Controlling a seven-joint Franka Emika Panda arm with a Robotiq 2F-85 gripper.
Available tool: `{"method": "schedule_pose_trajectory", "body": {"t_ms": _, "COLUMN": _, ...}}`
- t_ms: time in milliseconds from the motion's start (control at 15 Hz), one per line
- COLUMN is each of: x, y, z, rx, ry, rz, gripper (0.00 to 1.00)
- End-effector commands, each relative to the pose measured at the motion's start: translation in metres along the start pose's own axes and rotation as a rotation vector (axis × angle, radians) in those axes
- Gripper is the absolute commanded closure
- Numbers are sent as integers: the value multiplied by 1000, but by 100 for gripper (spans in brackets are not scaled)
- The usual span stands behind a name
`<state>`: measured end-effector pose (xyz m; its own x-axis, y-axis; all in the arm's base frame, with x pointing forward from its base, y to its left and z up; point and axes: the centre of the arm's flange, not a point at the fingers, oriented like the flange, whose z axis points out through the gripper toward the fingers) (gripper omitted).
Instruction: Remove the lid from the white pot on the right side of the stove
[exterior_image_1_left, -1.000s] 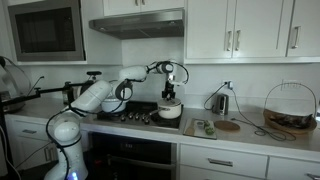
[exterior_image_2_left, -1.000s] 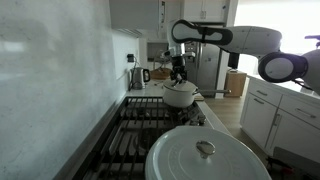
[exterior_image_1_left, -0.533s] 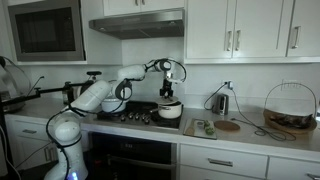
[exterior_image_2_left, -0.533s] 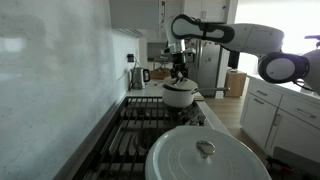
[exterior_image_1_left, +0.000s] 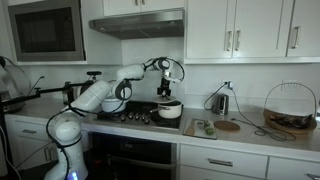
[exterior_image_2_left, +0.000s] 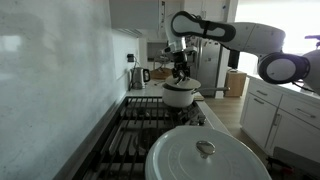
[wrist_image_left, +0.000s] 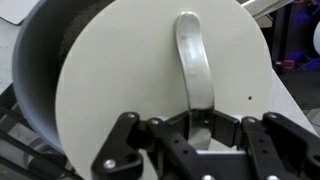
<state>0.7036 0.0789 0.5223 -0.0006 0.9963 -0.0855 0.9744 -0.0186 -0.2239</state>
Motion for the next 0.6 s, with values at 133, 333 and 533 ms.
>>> {"method": "schedule_pose_trajectory", "body": {"t_ms": 133, "x": 25, "y": 15, "z": -69, "rx": 5, "ry": -19, "rz": -12, "gripper": 100}}
{"method": "schedule_pose_trajectory", "body": {"t_ms": 333, "x": 44, "y": 5, "z": -74, "rx": 5, "ry": -18, "rz": -43, "gripper": 100}}
{"method": "schedule_pose_trajectory", "body": {"t_ms": 533, "x": 64, "y": -2, "z": -73, "rx": 9, "ry": -13, "rz": -74, "gripper": 100}}
